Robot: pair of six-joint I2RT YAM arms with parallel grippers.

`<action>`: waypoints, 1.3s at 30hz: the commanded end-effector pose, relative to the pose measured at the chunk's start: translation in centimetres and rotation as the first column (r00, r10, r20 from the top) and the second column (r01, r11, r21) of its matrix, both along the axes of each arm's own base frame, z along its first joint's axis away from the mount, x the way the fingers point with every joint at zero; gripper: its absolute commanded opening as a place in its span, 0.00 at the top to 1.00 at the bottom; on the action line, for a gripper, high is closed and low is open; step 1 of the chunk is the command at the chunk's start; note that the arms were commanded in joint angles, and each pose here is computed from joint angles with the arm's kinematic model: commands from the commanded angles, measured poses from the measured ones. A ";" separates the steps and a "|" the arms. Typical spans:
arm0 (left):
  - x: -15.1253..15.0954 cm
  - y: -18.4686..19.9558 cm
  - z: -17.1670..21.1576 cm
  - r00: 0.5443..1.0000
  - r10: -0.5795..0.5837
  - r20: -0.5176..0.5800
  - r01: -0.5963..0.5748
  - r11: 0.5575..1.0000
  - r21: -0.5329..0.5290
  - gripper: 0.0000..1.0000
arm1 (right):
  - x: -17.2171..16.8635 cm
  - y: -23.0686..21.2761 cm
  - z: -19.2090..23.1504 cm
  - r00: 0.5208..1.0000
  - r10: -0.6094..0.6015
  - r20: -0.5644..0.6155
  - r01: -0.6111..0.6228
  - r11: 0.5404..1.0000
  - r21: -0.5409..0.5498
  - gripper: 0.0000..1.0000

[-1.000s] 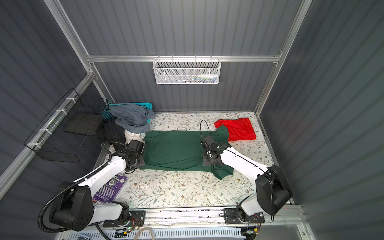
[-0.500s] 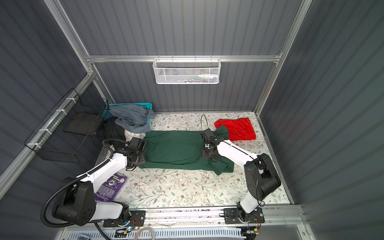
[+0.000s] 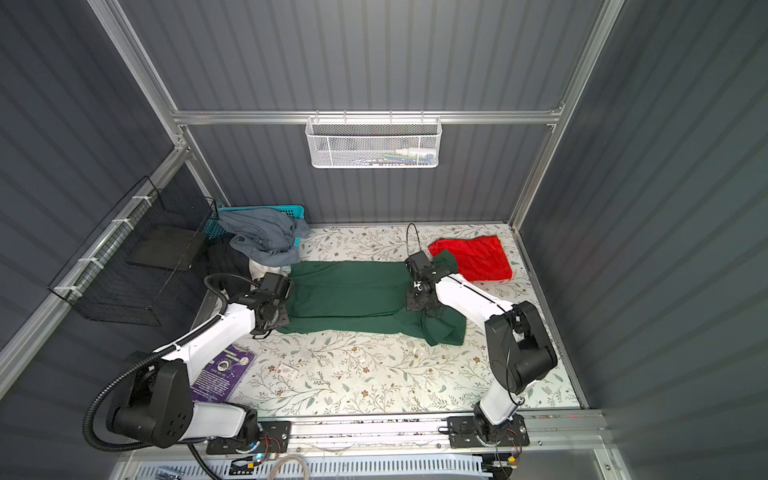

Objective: Fold and stack the t-shirts

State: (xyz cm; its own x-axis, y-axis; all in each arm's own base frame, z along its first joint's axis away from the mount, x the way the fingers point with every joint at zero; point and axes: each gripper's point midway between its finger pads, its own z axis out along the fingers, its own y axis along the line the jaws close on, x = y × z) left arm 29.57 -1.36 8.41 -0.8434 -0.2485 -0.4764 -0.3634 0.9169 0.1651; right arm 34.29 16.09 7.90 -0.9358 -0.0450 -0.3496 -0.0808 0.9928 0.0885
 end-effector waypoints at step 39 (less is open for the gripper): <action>6.7 -1.7 -1.2 0.997 -0.074 -0.029 0.075 0.996 0.050 1.00 | 1.4 -3.4 5.1 0.993 -0.040 0.114 0.044 0.999 -0.027 0.16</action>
